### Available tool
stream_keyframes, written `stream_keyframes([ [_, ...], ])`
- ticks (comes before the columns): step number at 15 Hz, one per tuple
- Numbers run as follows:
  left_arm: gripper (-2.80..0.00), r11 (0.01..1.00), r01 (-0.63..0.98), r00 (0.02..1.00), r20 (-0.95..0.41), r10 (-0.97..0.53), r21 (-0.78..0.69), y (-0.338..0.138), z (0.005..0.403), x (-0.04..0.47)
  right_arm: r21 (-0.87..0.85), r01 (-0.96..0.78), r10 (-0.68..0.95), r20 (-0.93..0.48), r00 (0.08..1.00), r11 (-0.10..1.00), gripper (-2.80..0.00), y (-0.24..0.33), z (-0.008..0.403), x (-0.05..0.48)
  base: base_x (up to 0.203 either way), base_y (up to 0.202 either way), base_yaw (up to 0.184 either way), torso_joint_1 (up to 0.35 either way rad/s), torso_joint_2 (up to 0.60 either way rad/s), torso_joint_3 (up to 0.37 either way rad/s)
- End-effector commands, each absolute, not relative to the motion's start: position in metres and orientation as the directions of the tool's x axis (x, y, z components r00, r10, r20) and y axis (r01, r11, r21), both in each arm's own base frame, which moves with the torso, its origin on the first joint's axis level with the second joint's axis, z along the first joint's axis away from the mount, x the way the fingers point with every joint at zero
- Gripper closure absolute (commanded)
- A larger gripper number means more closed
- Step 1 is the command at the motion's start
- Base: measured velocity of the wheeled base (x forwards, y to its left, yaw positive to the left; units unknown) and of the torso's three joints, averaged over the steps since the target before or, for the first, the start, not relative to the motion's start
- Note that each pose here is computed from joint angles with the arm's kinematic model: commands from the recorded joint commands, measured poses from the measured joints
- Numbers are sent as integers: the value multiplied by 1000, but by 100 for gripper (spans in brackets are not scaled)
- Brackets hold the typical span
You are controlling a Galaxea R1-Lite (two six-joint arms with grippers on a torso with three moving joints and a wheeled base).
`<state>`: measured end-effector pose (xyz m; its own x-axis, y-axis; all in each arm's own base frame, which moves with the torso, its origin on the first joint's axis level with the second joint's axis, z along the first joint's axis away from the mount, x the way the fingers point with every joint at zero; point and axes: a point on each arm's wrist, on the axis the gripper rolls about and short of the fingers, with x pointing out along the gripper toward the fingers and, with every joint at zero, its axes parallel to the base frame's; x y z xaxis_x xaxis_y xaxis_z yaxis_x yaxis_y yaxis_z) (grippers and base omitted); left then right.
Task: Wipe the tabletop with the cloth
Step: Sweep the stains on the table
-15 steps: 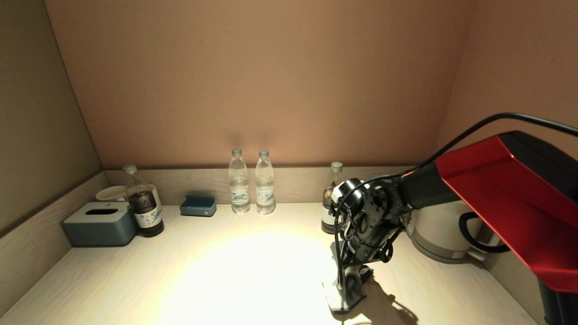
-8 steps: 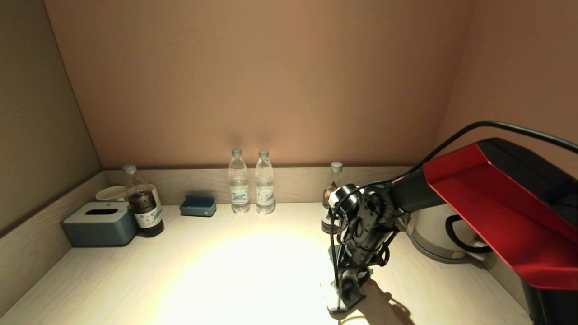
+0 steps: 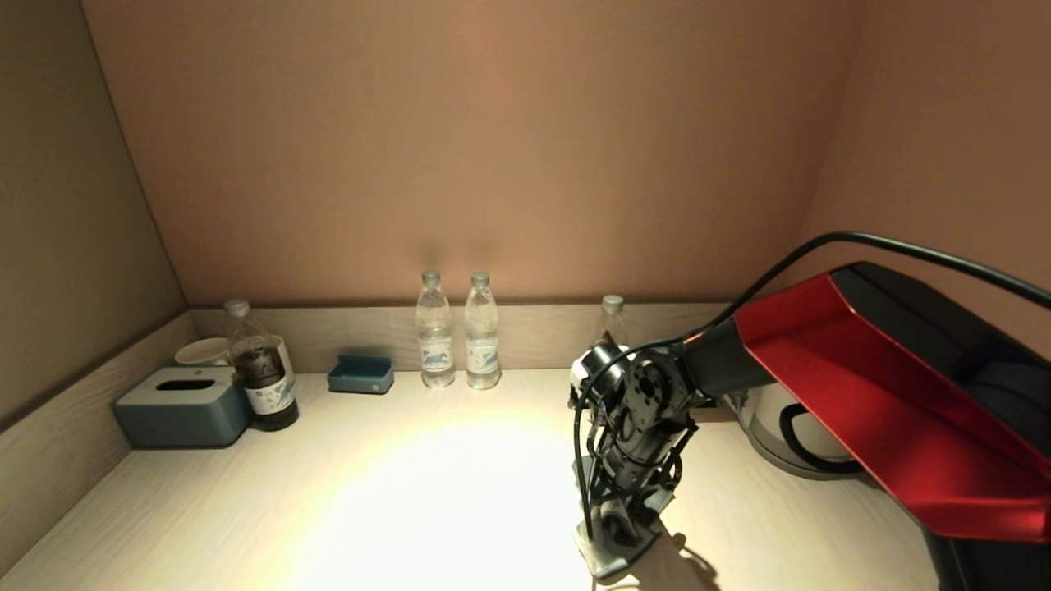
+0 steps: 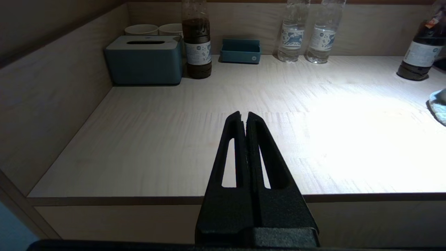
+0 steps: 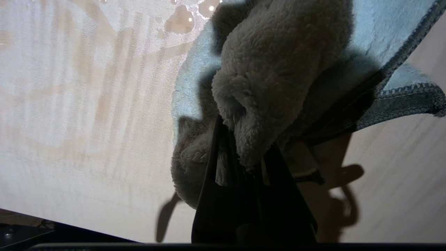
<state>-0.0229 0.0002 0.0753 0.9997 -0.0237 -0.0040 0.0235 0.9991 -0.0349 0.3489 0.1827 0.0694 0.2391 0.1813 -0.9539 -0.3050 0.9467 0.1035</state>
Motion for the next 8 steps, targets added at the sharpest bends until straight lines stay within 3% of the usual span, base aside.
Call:
stream_keyframes([
  [1,0,999,23,1000,-5,-23,-35,0,75,-23,105,-356,197,-953,232,929,0,203,69,341,0,0,0,0,0,0],
  [8,0,999,23,1000,-5,-23,-35,0,75,-23,111,-486,252,-939,233,867,0,254,77,315,0,0,0,0,0,0],
])
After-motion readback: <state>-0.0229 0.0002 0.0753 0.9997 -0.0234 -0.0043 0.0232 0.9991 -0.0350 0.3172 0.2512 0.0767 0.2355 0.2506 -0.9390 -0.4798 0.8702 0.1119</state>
